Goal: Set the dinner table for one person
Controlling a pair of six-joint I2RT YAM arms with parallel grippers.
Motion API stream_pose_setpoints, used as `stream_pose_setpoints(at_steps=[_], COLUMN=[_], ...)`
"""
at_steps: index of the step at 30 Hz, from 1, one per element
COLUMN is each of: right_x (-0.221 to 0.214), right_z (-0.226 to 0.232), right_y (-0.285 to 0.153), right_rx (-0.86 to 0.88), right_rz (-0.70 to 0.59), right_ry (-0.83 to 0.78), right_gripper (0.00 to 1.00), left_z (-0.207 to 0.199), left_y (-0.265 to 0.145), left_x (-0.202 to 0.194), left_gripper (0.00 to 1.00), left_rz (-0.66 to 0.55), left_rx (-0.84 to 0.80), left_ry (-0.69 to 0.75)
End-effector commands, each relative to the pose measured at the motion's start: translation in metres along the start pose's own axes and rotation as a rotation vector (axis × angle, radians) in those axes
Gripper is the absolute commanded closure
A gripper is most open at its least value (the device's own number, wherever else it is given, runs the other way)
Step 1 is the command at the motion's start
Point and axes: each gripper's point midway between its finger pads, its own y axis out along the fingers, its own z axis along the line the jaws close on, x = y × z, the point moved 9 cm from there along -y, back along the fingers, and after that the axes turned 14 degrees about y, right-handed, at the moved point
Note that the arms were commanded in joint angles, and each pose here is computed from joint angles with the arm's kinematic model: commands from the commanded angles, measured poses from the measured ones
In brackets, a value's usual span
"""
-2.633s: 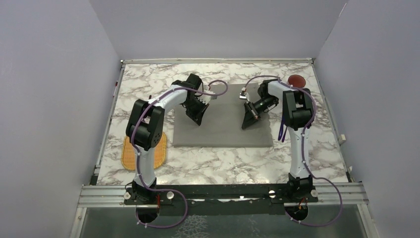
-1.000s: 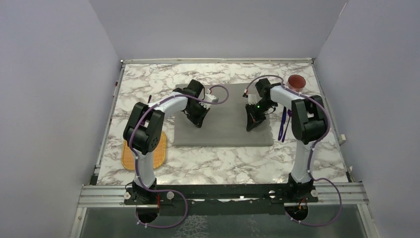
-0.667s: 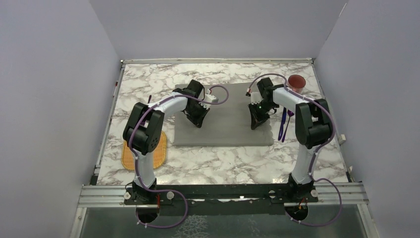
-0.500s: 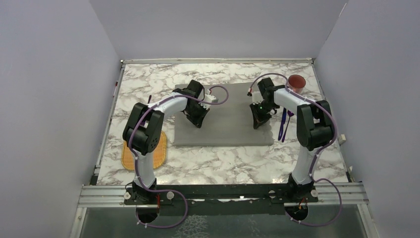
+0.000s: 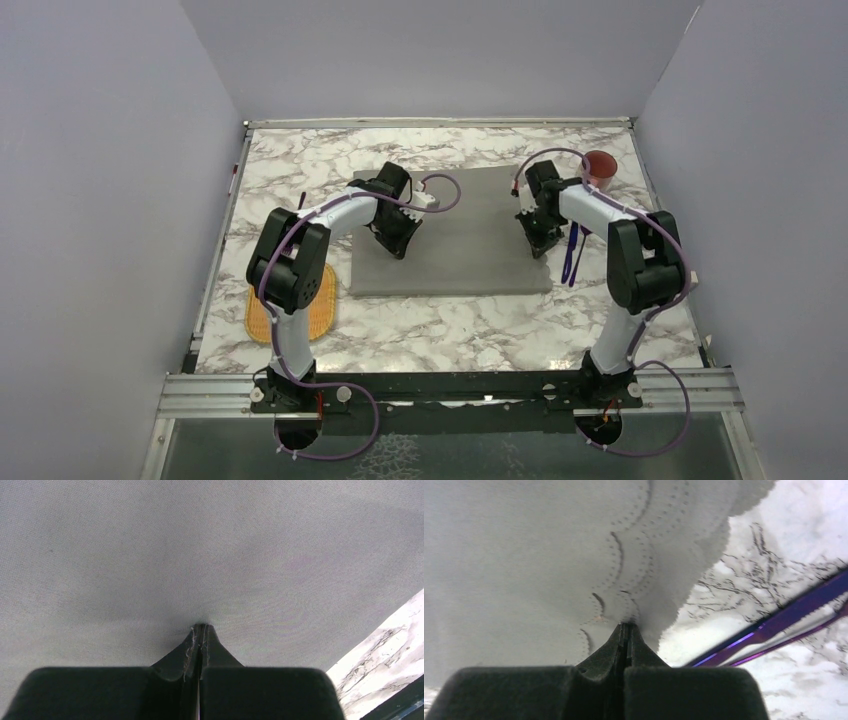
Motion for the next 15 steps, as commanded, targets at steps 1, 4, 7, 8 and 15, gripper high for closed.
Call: stream_pose_setpoints(at_steps=[1, 4, 7, 8, 15], right_x=[-0.005, -0.006, -0.004, -0.003, 0.005], right_z=[-0.021, -0.020, -0.016, -0.015, 0.002], right_y=[-0.005, -0.012, -0.025, -0.030, -0.076], right_rx=[-0.164, -0.155, -0.111, -0.090, 0.115], right_rz=[-0.016, -0.032, -0.066, -0.083, -0.117], right_ry=[-0.008, -0.007, -0.008, -0.011, -0.071], right_gripper=[0.99, 0.99, 0.99, 0.99, 0.99], left_z=[-0.008, -0.008, -0.008, -0.008, -0.009], left_y=[0.008, 0.007, 0.003, 0.000, -0.018], left_x=[-0.051, -0.049, -0.044, -0.040, -0.015], left_gripper=[1.00, 1.00, 1.00, 1.00, 1.00], left_rz=[0.282, 0.274, 0.251, 0.235, 0.167], left_rx=[-0.021, -0.024, -0.026, -0.025, -0.019], left_ry=[-0.042, -0.045, -0.044, -0.042, -0.018])
